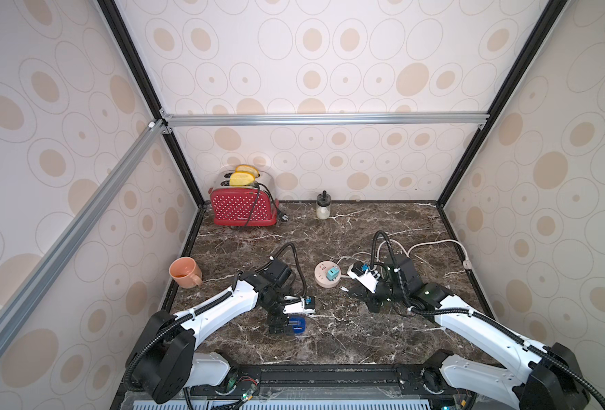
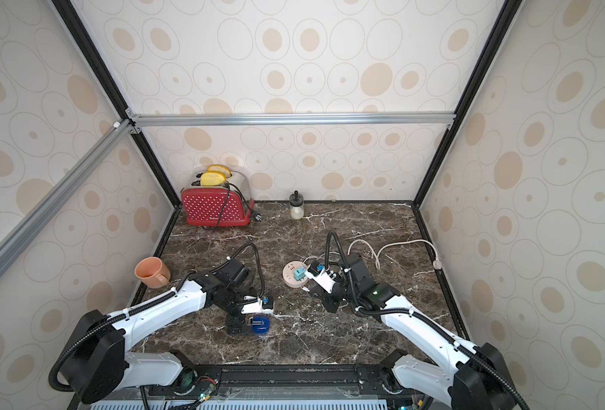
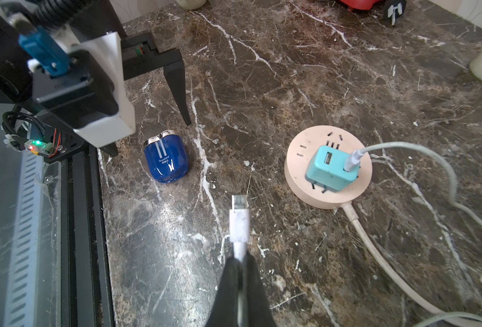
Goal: Charge the electric shaver
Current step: Pick up the electric shaver from the center of the board.
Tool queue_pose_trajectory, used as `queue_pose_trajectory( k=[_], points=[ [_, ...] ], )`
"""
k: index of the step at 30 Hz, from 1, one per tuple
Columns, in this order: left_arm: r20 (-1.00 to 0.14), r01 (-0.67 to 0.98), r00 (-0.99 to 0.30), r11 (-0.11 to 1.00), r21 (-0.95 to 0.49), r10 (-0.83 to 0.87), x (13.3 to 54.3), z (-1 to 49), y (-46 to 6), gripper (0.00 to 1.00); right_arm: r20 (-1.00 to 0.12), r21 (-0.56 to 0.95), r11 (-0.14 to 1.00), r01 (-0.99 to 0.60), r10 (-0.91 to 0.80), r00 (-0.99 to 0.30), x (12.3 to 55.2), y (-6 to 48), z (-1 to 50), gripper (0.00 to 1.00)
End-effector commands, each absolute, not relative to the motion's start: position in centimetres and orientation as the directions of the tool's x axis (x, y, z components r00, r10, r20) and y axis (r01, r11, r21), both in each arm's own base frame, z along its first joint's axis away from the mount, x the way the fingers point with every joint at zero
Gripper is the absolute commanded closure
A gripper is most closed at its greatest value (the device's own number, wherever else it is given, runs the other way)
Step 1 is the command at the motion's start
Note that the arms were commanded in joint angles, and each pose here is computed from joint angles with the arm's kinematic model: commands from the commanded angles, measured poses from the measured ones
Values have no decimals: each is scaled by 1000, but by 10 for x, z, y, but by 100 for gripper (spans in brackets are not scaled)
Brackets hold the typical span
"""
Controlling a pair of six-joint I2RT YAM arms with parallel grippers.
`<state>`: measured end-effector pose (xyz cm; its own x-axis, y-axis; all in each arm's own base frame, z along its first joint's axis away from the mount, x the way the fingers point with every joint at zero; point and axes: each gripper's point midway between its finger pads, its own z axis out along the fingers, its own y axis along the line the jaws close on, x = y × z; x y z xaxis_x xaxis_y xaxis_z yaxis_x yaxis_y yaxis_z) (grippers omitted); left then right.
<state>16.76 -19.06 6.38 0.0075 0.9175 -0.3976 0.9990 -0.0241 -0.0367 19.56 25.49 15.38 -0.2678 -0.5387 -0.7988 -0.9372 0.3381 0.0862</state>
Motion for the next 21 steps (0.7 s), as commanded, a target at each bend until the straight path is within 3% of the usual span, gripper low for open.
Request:
queue_pose_trajectory(
  k=[1, 15, 21],
  points=[
    [-372, 1000, 21, -28, -12, 928, 169, 54, -187, 1, -805, 87, 325, -942, -534, -259, 197, 255, 156, 100],
    [-413, 999, 12, 9, 48, 911, 175, 28, -191, 1, -818, 79, 342, -936, -515, -257, 202, 255, 163, 100],
    [-385, 1000, 6, 3, 22, 923, 175, 17, -189, 11, -814, 71, 349, -935, -521, -256, 204, 253, 164, 100]
  ],
)
